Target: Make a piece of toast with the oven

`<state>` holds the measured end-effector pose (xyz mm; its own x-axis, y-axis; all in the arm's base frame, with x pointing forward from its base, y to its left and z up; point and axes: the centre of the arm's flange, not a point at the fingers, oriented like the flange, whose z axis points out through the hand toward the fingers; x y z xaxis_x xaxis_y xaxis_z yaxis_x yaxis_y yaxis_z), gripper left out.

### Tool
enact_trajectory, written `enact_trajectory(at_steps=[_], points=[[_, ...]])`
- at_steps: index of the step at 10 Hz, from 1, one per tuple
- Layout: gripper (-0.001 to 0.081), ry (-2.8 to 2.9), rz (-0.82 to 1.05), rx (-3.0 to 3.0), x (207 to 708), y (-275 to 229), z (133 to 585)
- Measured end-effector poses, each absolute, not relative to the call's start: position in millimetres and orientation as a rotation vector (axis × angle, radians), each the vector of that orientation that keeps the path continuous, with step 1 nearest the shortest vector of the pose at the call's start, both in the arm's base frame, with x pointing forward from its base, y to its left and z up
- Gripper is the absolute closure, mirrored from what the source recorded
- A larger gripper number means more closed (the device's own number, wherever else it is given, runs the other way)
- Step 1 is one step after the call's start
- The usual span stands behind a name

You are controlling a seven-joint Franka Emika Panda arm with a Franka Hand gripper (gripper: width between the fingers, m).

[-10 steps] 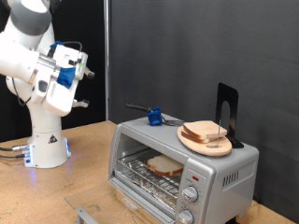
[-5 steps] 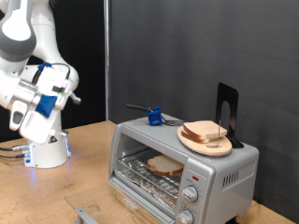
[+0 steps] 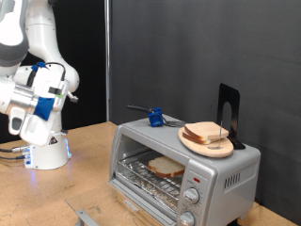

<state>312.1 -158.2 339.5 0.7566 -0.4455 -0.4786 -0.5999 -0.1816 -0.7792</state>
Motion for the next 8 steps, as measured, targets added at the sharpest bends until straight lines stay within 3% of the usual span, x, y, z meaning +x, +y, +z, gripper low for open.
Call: enact_trajectory(at_steps=[6, 8], points=[[-0.0002, 0.914, 0.118, -1.9, 331.2, -220.3, 299.1], [-0.0002, 0.868, -0.014, -1.977, 333.3, -232.4, 290.0]])
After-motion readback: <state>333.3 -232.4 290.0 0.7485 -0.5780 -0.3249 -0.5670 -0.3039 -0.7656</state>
